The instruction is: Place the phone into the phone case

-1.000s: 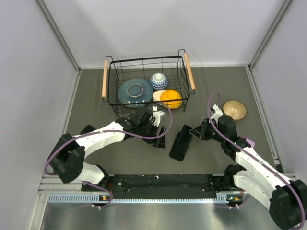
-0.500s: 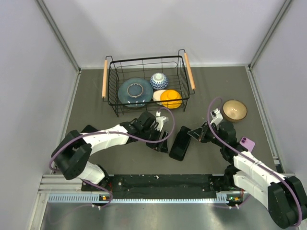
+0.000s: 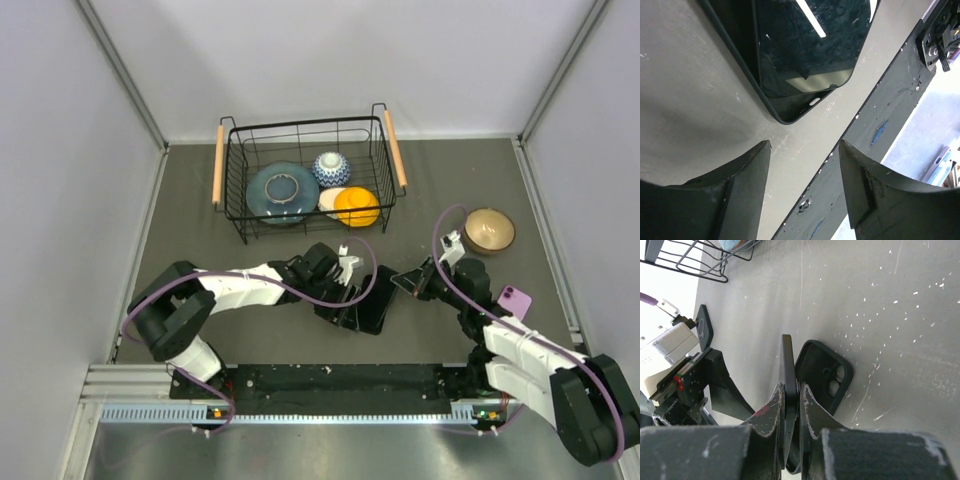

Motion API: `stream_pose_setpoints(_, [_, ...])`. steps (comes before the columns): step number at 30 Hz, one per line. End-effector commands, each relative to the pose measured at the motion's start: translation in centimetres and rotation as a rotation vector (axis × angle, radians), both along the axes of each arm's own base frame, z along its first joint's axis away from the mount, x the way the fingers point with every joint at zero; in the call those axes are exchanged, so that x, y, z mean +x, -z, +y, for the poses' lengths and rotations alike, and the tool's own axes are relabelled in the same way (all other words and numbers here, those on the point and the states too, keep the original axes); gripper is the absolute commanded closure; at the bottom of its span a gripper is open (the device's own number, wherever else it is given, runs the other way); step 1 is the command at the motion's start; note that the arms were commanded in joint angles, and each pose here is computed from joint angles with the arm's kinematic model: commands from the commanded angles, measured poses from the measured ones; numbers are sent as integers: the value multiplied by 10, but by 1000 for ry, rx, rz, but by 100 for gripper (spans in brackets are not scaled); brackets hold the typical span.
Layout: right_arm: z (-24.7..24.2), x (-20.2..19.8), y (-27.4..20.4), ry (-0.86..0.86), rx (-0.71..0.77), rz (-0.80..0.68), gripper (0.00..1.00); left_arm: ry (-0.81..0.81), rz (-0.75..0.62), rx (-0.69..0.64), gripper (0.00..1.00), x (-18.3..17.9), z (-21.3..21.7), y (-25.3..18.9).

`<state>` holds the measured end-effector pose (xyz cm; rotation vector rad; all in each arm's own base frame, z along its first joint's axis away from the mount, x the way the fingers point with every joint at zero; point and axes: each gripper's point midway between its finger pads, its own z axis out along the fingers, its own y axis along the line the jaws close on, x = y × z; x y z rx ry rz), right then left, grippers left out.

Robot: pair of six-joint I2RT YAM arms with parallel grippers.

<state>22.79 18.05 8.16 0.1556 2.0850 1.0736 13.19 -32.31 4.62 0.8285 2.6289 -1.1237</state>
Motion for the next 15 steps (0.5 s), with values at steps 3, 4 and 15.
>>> stream_pose_setpoints(3, [-1,-25,35,-74,-61,91,100,36,-23,-57,48,-3,-9,-3])
stream_pose_setpoints(4, [-1,-24,35,-76,-67,86,100,35,-22,-48,56,-4,-8,0])
stream_pose_setpoints(15, [8,-30,38,-149,-40,56,98,-1,-6,43,96,-9,-5,21])
